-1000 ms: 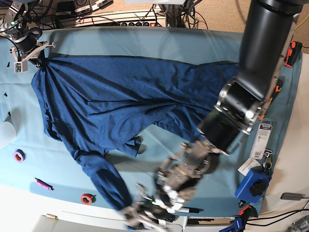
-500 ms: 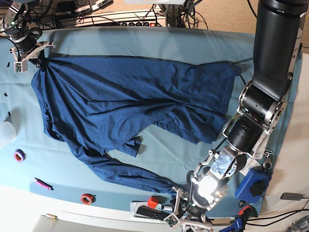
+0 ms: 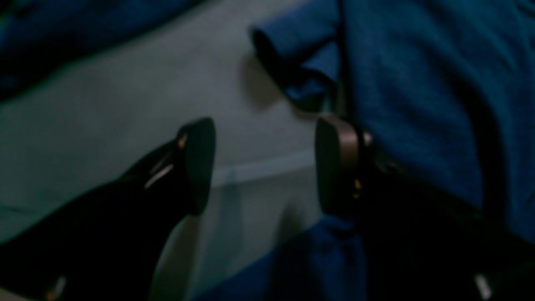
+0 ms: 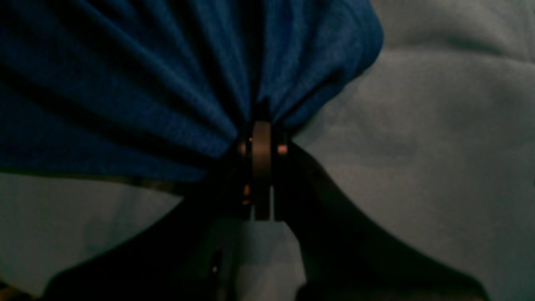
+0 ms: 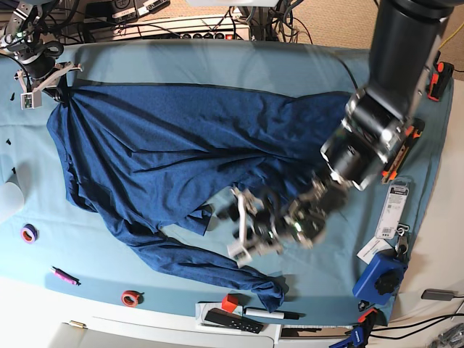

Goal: Layout the t-shirt on the table in an organized manner, then fold the t-shirt properly
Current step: 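Grasp the bunched sleeve with the left gripper and pull it outward, then grasp the shirt fabric in the middle with the left gripper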

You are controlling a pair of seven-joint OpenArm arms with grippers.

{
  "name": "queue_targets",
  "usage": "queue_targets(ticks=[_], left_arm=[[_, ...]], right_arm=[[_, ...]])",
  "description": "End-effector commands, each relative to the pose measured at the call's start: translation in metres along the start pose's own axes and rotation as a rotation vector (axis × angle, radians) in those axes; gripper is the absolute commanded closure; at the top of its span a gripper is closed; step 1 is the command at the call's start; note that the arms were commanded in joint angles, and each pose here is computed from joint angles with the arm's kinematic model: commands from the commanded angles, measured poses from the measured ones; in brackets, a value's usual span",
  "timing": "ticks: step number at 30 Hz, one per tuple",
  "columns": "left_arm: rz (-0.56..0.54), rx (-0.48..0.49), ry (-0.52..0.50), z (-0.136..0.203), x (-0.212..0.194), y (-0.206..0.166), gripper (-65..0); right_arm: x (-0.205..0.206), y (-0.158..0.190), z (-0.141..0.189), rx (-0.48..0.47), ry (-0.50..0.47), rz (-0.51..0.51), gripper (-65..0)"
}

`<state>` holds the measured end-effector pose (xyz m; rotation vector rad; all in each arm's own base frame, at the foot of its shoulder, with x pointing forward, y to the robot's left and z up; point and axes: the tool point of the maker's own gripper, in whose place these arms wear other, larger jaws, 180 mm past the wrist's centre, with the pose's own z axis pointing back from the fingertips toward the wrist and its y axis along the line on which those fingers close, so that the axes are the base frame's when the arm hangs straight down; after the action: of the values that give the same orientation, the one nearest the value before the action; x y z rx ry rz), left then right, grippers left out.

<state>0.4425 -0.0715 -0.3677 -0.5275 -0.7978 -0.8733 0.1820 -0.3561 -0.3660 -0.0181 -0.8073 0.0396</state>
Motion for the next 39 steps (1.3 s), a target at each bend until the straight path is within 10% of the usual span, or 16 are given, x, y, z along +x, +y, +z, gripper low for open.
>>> queue_targets(ticks=[1, 15, 22, 28, 34, 39], left_arm=[[-0.028, 0.013, -0.075, 0.000, 0.029, 0.001, -37.5], [-0.136, 0.097, -0.150, -0.037, 0.058, -0.040, -36.0], [-0.225, 0.111, -0.193, -0.038, 0.059, -0.044, -0.3], [-0.223, 0.165, -0.205, -0.036, 0.062, -0.035, -0.5], [-0.384, 0.179, -0.160, -0.036, 0.055, -0.033, -25.3], [-0.409, 0.166, -0.136, -0.035, 0.047, -0.031, -25.6]], right_arm=[[0.015, -0.005, 0.004, -0.008, -0.042, 0.017, 0.0], [0.014, -0.005, 0.004, -0.009, -0.039, 0.017, 0.0], [0.014, -0.005, 0.004, -0.009, -0.037, 0.017, 0.0], [0.014, -0.005, 0.004, -0.009, -0.037, 0.017, 0.0], [0.014, -0.005, 0.004, -0.009, -0.037, 0.017, 0.0], [0.014, -0.005, 0.004, -0.009, -0.037, 0.017, 0.0]])
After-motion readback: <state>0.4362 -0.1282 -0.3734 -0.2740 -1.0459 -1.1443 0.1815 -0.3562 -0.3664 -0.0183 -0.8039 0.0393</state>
